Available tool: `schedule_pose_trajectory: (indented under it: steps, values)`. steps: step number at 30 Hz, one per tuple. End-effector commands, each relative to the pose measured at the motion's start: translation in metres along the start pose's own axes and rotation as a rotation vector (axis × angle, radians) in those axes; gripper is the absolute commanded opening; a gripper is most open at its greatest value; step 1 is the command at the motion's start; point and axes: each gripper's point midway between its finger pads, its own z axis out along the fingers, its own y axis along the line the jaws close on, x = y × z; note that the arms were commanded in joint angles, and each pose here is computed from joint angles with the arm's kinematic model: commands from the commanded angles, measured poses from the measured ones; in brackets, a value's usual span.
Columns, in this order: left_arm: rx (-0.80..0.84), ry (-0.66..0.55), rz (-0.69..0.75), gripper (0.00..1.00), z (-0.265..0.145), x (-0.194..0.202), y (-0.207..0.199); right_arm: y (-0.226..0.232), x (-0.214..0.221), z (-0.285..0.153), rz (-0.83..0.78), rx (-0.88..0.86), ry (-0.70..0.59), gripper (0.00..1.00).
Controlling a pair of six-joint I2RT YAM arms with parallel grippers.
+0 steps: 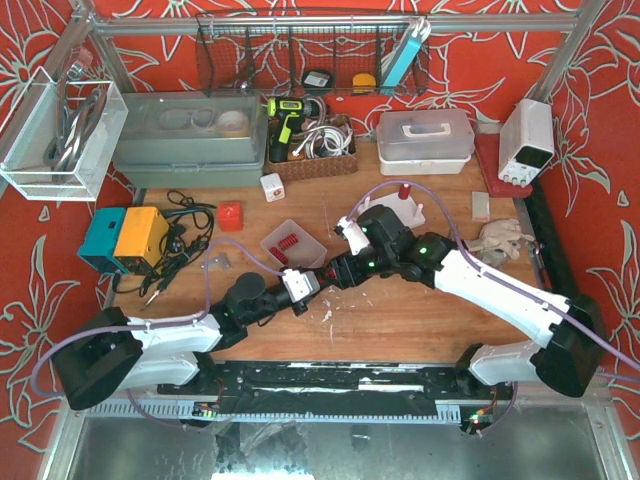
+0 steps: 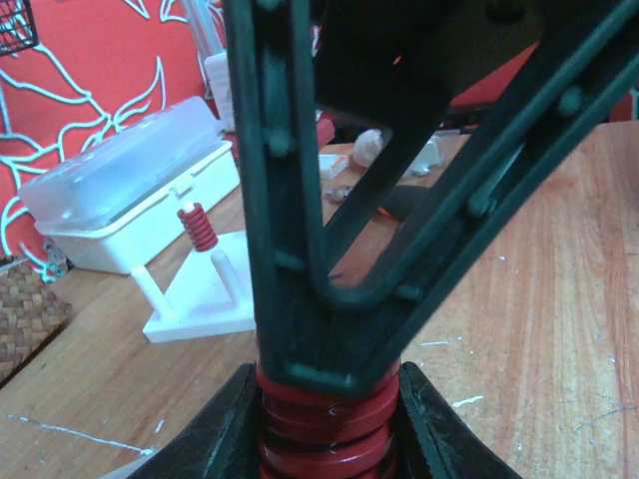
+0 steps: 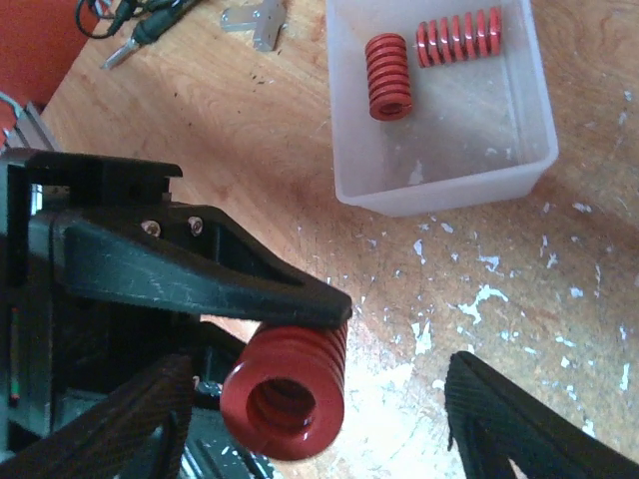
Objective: Install the large spring
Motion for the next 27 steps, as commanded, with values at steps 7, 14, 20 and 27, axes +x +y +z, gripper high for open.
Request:
schedule_pose_trajectory:
  steps: [7, 14, 20, 27]
  values:
    - [-0.005, -0.092, -0.003, 0.02, -0.001, -0.026, 0.001, 0.010, 0.003, 0.023, 0.003, -0.017, 0.070, 0.57]
    - [-0.032, -0.084, -0.012, 0.20, -0.001, -0.024, 0.005, 0.010, 0.003, 0.026, -0.007, -0.017, 0.070, 0.14]
    - [-0.080, -0.088, -0.045, 0.63, -0.003, -0.026, 0.014, 0.003, -0.010, 0.010, -0.024, 0.054, -0.001, 0.00]
    - [-0.120, -0.109, -0.059, 1.00, -0.009, -0.030, 0.021, -0.037, -0.035, -0.040, -0.038, 0.321, -0.166, 0.00]
